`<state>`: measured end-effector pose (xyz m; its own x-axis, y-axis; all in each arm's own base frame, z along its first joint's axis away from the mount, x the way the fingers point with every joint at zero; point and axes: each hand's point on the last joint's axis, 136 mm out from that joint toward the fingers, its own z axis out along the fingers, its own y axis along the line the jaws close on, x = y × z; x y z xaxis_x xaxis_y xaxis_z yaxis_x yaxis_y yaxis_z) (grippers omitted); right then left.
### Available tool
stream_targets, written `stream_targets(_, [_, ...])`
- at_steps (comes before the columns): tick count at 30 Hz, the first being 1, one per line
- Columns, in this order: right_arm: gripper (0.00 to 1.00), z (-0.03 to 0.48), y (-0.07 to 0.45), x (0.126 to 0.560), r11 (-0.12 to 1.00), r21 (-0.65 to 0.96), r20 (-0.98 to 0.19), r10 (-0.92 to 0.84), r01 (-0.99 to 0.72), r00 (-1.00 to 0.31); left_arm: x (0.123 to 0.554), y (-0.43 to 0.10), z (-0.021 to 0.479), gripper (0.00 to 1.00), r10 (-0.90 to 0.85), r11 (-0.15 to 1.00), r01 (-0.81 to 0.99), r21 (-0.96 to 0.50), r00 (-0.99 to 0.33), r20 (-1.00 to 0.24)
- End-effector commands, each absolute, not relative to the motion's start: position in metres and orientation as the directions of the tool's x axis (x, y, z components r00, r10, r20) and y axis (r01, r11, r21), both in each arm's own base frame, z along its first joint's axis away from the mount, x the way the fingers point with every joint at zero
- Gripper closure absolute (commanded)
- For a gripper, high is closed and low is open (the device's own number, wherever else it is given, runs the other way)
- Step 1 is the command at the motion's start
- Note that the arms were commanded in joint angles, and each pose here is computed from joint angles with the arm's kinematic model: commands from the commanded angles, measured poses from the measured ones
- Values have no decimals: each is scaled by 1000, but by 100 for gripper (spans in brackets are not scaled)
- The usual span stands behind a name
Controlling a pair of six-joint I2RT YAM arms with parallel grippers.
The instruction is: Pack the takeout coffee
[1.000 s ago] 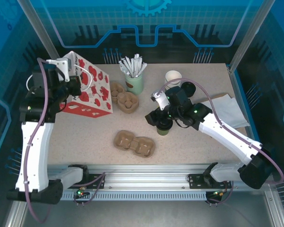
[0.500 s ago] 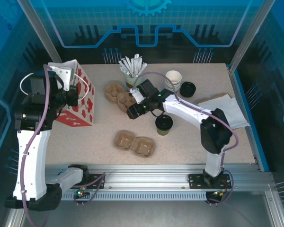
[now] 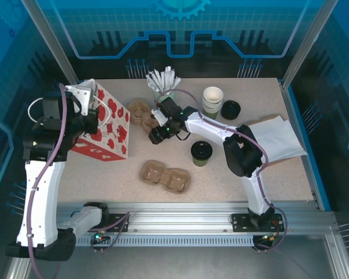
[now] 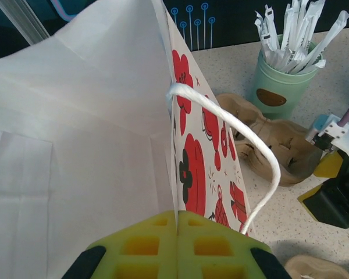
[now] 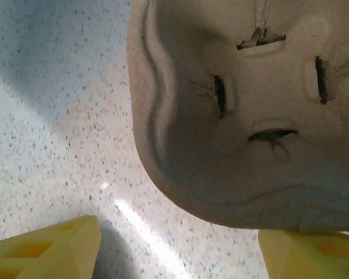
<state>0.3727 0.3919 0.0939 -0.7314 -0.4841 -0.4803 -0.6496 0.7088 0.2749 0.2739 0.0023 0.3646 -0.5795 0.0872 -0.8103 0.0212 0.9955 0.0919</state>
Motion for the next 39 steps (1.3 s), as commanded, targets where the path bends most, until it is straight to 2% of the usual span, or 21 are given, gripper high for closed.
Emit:
stream_targets(1, [27,99,414,383,690,310,-511,-460,-654,-727,277,5,363,97,104,993,12,118,-554,-826])
stream_targets(9, [27,107,449,421,673,323,-560,-431,-665,-708,279,0,349,96,167,986,70,154,-557,-814])
stream_targets(14, [27,136,439,414,662,306,-583,-438,-685,-684,275,-20,344,97,272,959,209,190,-504,-820])
stream_targets(16, [26,166,428,407,648,314,-619,-414,-694,-667,272,-33,346,97,311,938,286,193,-459,-832])
stream_targets(21, [25,214,381,389,667,298,-662,-371,-683,-651,261,-71,362,97,390,851,480,212,-308,-868])
stream_targets(25, [24,237,320,382,734,274,-678,-311,-622,-666,251,-94,373,98,450,766,589,256,-208,-868])
stream_targets(29, [23,259,260,372,790,252,-708,-244,-560,-663,250,-123,388,98,439,691,676,258,-109,-892])
stream_targets(35, [22,274,193,356,859,205,-732,-184,-470,-656,273,-161,389,98,501,604,734,309,-49,-864])
stream_targets(39, [22,276,172,341,873,201,-740,-161,-444,-653,291,-184,383,98,553,561,752,346,-30,-832])
